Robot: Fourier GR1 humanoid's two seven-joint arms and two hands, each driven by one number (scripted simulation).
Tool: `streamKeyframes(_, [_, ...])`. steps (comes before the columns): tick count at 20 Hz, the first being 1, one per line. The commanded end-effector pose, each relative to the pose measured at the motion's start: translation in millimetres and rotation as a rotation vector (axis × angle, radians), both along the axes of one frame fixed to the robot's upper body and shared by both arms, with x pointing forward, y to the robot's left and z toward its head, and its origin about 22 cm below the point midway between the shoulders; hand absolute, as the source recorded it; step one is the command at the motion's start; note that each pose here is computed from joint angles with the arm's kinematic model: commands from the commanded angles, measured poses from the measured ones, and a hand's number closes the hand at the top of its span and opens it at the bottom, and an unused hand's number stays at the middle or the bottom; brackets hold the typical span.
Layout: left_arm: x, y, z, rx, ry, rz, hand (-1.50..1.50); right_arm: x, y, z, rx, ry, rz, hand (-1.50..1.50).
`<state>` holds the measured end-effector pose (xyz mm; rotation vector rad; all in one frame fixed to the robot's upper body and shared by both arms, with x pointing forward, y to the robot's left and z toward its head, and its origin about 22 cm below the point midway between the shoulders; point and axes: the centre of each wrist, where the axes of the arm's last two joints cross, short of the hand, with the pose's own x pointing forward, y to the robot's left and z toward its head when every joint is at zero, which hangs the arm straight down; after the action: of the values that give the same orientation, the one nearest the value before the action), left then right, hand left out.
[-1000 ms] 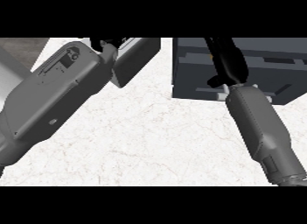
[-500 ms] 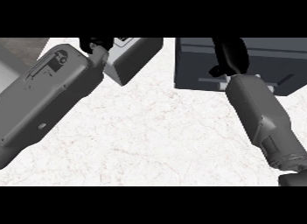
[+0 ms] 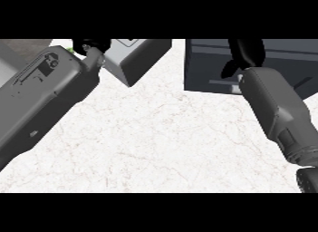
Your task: Pick up the can, place it into the drawer and close the drawer
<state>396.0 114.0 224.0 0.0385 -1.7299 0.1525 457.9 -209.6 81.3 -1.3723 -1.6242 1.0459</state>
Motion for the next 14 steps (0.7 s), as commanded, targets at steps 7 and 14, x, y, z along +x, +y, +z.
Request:
streamKeyframes(7, [-10.2, -5, 3, -0.015, -0.006, -0.034, -1.5, 15, 20, 42, 0.115, 0.02, 0.106, -1.5])
streamKeyframes(14, [-10.3, 4, 6, 0.004, 0.005, -0.019, -1.5, 13, 26, 33, 0.621, 0.084, 0.15, -1.5])
